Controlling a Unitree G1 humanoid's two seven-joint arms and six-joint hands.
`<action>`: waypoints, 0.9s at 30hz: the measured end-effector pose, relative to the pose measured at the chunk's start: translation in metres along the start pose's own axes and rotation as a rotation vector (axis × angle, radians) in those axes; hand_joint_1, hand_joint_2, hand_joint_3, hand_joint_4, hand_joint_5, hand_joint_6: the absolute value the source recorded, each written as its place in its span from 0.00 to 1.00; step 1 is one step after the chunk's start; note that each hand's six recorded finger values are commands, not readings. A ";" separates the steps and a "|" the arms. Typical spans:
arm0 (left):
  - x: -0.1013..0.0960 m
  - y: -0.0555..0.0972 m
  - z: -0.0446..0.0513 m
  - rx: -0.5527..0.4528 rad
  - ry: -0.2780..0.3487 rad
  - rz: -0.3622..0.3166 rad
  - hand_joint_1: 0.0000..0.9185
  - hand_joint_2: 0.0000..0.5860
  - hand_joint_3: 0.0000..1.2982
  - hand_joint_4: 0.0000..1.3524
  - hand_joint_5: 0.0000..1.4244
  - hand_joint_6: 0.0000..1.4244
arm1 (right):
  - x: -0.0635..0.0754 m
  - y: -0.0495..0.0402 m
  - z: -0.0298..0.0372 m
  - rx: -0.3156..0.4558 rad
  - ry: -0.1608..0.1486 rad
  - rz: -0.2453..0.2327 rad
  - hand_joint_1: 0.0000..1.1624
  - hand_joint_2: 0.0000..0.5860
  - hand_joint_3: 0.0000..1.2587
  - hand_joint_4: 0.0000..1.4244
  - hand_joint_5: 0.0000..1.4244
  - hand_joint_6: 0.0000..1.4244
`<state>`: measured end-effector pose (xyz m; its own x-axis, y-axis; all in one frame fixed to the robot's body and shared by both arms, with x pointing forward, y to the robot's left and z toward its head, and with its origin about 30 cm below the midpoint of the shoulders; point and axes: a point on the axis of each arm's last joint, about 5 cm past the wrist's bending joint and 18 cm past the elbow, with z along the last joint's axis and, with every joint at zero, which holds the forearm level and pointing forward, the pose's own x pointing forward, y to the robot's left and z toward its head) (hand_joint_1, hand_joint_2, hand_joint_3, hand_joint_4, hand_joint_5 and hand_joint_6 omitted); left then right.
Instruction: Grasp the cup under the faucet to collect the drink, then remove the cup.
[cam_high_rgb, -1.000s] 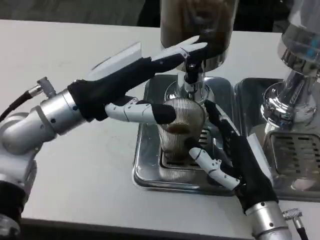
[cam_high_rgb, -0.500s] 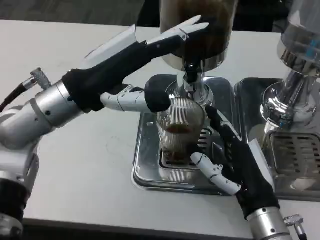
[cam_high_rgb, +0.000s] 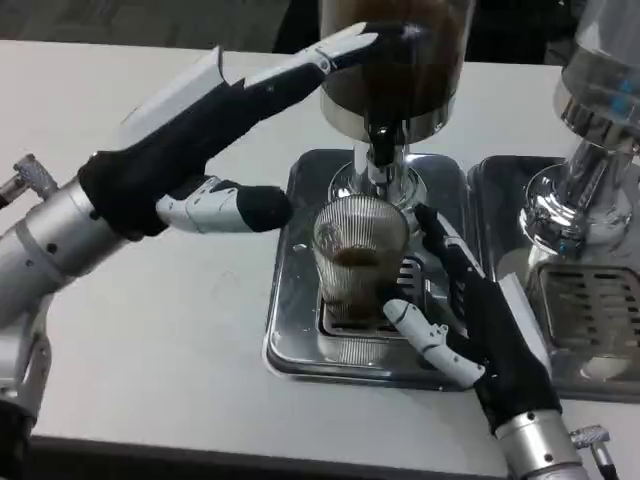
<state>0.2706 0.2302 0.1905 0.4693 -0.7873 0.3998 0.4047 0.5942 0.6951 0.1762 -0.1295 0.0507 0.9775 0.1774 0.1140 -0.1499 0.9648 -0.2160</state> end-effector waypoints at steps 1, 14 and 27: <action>-0.002 0.000 0.0001 -0.001 0.006 0.006 0.00 0.07 0.12 0.04 0.06 0.05 | 0.000 -0.0001 0.0000 0.000 0.000 0.000 0.44 0.46 0.06 0.03 0.04 0.08; -0.039 0.005 0.0032 0.020 0.109 0.111 0.00 0.08 0.13 0.06 0.07 0.06 | 0.000 -0.0044 0.0005 -0.009 -0.005 0.017 0.45 0.42 0.04 0.01 0.03 0.08; -0.078 -0.014 -0.0075 -0.047 0.311 0.210 0.00 0.11 0.14 0.08 0.08 0.07 | 0.002 -0.0100 0.0000 -0.037 -0.006 0.071 0.50 0.37 0.00 0.00 0.00 0.00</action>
<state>0.2345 0.2843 0.1454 0.7590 -0.5640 0.3252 0.3064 0.7502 0.5860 0.1801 -0.1387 0.0530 0.9636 0.2467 0.1028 -0.2135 0.9420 -0.2590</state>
